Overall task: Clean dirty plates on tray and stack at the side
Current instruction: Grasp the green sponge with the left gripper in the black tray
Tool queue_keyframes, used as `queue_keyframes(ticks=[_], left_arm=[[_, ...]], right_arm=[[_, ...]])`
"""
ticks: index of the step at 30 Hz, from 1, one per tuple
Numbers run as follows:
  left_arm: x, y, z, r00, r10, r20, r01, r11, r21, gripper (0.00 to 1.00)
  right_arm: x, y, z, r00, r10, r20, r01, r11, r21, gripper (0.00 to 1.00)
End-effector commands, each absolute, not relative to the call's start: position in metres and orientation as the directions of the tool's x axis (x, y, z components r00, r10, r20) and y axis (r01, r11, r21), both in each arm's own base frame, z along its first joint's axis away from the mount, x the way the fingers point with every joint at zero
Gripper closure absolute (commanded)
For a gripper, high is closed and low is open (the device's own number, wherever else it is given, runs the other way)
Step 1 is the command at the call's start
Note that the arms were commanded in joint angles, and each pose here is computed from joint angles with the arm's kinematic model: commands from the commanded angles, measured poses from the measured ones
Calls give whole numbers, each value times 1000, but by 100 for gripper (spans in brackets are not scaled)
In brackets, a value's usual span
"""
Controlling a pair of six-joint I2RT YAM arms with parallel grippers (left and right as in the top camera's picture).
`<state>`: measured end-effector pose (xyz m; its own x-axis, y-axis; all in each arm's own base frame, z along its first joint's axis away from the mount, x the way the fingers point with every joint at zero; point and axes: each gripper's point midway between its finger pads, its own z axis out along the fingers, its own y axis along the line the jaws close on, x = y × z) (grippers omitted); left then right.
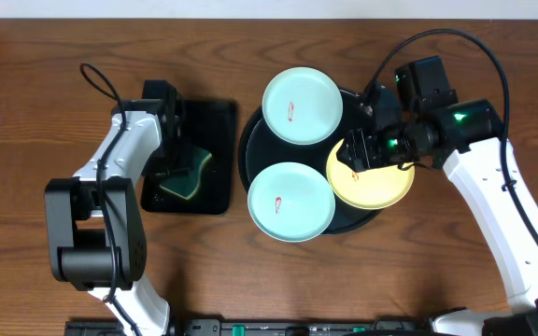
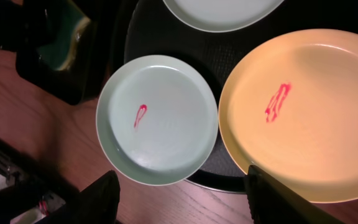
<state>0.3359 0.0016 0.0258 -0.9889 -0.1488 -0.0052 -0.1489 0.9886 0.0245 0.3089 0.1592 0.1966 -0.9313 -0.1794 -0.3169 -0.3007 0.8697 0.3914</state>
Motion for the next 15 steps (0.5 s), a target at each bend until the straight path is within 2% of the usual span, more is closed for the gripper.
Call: queue_keyframes(ticks=[1,5,11,15], left_arm=[[330,-24,25,-996,-79,31,-82,990,-111,70],[330,-23,34,-996,-80,27,-83,990,-111,51],[340,-24,64,-998,-28,-64,-20,993,-116,50],[340,-24,66,-996,43,-81,52,993,-110,50]], right_arm=[[307,164,209,-926,-167,-339,-305,860,410,36],[307,164,209,-925,-167,-340,-306,860,409,35],[310,165,210,-921,-165,-352,-310,858,409,32],[312,166,211,-918,-165,-361,-315,857,409,32]])
